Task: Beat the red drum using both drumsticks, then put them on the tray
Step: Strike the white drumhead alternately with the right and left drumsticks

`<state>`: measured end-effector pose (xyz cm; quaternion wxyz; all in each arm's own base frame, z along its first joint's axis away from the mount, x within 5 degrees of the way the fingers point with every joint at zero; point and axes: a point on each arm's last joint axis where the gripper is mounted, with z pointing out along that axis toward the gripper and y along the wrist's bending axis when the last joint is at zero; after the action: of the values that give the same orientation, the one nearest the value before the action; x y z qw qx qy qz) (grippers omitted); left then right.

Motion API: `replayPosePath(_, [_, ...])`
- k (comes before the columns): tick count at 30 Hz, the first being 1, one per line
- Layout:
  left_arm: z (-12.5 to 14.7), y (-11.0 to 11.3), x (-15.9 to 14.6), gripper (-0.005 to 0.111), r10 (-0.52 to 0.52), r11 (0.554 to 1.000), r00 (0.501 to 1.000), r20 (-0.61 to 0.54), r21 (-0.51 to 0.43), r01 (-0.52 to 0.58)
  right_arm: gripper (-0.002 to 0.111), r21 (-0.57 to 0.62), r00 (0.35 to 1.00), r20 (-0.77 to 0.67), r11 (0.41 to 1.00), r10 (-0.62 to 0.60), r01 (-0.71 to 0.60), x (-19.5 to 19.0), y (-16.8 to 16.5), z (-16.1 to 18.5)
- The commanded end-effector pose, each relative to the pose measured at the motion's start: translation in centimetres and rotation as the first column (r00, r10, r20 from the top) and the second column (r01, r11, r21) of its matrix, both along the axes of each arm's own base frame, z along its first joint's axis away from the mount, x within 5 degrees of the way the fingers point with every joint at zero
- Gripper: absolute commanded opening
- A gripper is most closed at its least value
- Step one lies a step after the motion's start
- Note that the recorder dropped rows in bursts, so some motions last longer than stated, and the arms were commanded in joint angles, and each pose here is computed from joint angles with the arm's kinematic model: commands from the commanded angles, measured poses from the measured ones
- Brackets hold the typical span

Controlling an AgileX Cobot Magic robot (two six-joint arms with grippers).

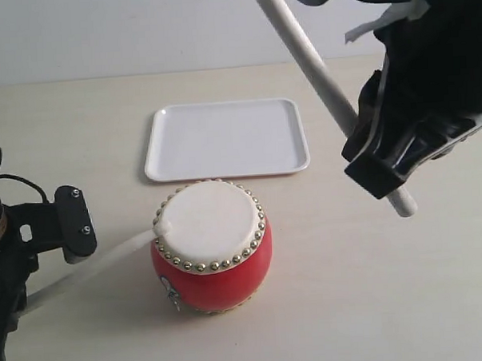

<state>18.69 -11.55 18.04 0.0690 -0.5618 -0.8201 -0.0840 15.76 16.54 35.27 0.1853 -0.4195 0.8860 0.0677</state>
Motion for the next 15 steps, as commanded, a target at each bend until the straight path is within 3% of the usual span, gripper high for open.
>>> replayPosePath(1, [1.9,0.3,-0.2,0.000,0.057,0.997,0.998,-0.013,0.061,-0.056,0.000,-0.052,0.999,-0.044,0.999,0.009,-0.011,0.6,0.7,-1.7])
replayPosePath(5, [4.4,1.3,-1.1,0.000,0.051,0.998,0.996,0.078,0.030,-0.054,0.000,-0.218,0.979,-0.204,0.975,-0.009,-0.037,1.6,1.7,-7.7])
replayPosePath(10, [7.7,2.4,-2.5,0.000,0.061,0.995,0.971,0.232,-0.093,-0.040,0.000,-0.411,0.918,-0.390,0.905,-0.071,-0.105,2.6,2.8,-15.4])
replayPosePath(15, [9.0,2.5,-2.9,0.000,0.073,0.983,0.945,0.320,-0.183,-0.014,0.000,-0.456,0.898,-0.430,0.881,-0.095,-0.125,3.3,3.5,-17.5])
